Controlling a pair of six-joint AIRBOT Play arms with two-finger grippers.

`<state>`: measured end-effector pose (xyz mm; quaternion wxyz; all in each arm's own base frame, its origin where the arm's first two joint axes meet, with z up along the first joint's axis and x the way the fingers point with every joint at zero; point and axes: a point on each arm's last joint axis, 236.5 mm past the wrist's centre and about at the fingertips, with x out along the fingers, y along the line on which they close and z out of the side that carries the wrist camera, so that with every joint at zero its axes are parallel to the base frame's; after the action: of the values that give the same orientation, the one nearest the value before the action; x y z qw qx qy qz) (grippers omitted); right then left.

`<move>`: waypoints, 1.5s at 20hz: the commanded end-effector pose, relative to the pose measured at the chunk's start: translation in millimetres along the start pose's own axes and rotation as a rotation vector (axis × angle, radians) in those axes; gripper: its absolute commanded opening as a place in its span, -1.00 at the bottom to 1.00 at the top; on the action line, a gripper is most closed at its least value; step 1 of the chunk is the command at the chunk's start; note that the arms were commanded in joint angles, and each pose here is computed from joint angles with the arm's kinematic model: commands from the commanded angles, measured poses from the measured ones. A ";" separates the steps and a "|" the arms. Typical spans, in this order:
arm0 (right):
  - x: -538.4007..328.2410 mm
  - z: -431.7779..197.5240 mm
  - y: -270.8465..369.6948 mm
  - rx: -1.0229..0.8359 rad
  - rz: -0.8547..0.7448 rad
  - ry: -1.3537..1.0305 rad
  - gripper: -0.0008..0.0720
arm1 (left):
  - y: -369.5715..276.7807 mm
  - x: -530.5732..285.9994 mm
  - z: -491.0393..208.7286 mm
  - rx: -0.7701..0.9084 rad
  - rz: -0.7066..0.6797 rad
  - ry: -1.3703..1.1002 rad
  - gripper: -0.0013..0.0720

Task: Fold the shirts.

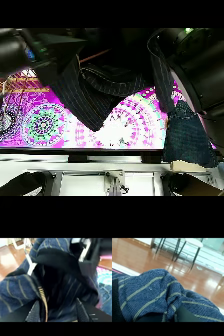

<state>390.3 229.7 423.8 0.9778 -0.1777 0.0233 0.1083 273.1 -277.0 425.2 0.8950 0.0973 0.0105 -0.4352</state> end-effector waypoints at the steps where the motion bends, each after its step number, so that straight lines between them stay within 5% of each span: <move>1: 0.0 -1.0 -3.5 0.001 -0.015 0.004 -0.68 | 20.2 -54.7 10.9 0.100 0.135 0.012 0.50; 6: 0.1 -1.5 -3.6 0.000 -0.016 0.006 -0.68 | 52.1 -120.4 30.1 0.118 0.337 -0.033 0.50; 16: 0.1 -1.7 -3.2 0.015 -0.014 0.007 -0.68 | 59.0 34.7 52.1 -0.238 0.177 -0.324 0.50; 26: 0.0 -0.8 -0.3 0.021 -0.003 0.004 -0.68 | 63.2 103.7 37.3 -0.269 0.188 -0.428 0.48; 29: 0.0 -0.6 3.8 0.032 0.014 0.003 -0.68 | 70.3 100.5 42.2 -0.267 0.207 -0.460 0.24; 30: -0.1 0.1 4.7 0.035 0.019 0.000 -0.68 | 70.3 101.3 40.6 -0.267 0.206 -0.454 -0.03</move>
<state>390.2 229.8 422.4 0.9798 -0.1660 0.0273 0.1083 384.3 -322.7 463.6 0.9191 -0.1154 -0.1324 -0.3527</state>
